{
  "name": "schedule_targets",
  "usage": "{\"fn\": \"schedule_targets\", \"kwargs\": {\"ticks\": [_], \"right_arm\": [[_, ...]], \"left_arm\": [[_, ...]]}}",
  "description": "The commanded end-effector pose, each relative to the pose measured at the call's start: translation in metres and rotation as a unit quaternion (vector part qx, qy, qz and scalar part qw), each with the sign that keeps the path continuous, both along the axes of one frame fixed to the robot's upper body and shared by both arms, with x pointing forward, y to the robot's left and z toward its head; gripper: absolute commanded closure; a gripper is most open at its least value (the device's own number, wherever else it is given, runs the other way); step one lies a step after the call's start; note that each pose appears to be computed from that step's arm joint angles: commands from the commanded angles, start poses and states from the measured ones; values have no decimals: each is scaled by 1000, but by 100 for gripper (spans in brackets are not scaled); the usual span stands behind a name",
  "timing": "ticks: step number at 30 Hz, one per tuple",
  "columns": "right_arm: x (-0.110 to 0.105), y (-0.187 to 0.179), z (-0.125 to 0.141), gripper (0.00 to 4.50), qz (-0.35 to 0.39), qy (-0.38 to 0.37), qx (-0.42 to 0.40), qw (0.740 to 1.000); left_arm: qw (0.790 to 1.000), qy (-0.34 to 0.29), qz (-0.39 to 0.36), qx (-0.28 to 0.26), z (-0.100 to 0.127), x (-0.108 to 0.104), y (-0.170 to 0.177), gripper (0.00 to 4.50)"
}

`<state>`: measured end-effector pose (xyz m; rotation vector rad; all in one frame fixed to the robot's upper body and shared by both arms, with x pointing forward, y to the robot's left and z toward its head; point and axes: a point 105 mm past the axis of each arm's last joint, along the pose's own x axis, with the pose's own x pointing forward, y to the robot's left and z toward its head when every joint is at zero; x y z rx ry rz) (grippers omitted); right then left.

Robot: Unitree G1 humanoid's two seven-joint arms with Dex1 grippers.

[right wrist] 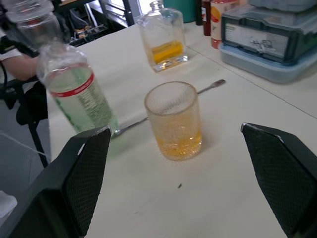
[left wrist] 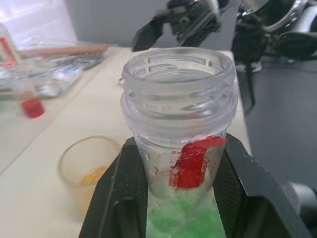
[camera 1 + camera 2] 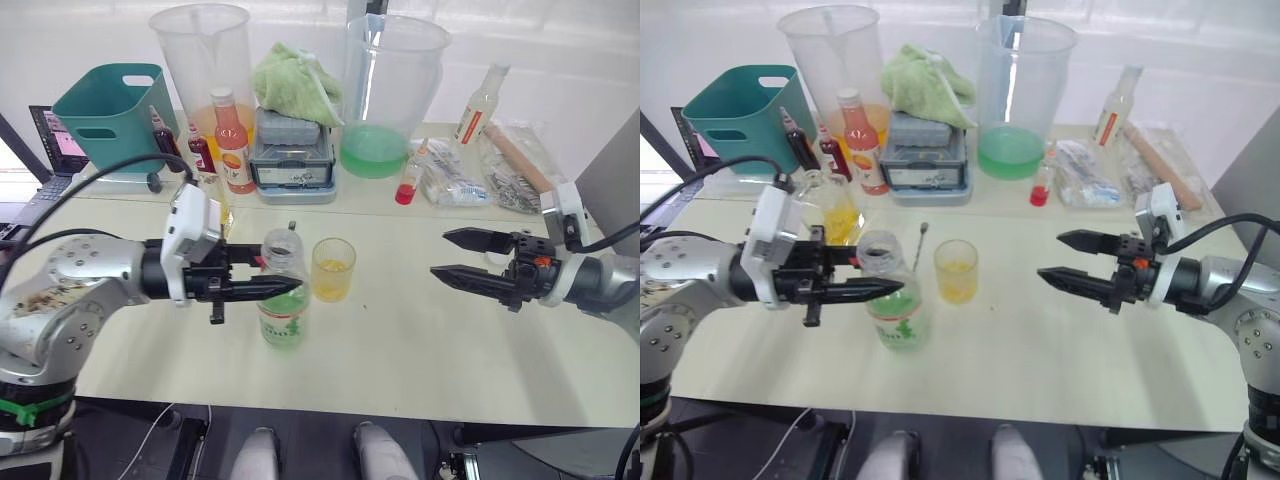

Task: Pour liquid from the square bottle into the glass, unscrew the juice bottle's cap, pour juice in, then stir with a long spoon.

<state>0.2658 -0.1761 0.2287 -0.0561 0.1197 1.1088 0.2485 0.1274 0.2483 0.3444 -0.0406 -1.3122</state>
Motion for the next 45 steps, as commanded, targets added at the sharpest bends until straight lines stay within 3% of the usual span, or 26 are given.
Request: {"fn": "schedule_targets", "kwargs": {"ticks": [1,8,16,28,33,45], "right_arm": [[-4,6,2,4,17,-18,-3,1000],[-7,19,-17,4,18,-8,17,1000],[-17,24,-29,4,-8,-7,22,1000],[-24,23,-35,4,-52,-25,19,998],[-26,21,-34,4,-73,-36,18,997],[-27,22,-32,4,-90,-48,17,995]], "left_arm": [[995,-85,42,-13,26,16,9,310],[981,-164,95,-32,39,57,-2,310],[965,-216,146,-42,33,106,-22,310],[945,-297,139,9,23,134,-43,310],[897,-424,99,77,14,132,-63,310],[826,-541,86,133,-11,140,-71,310]]}}
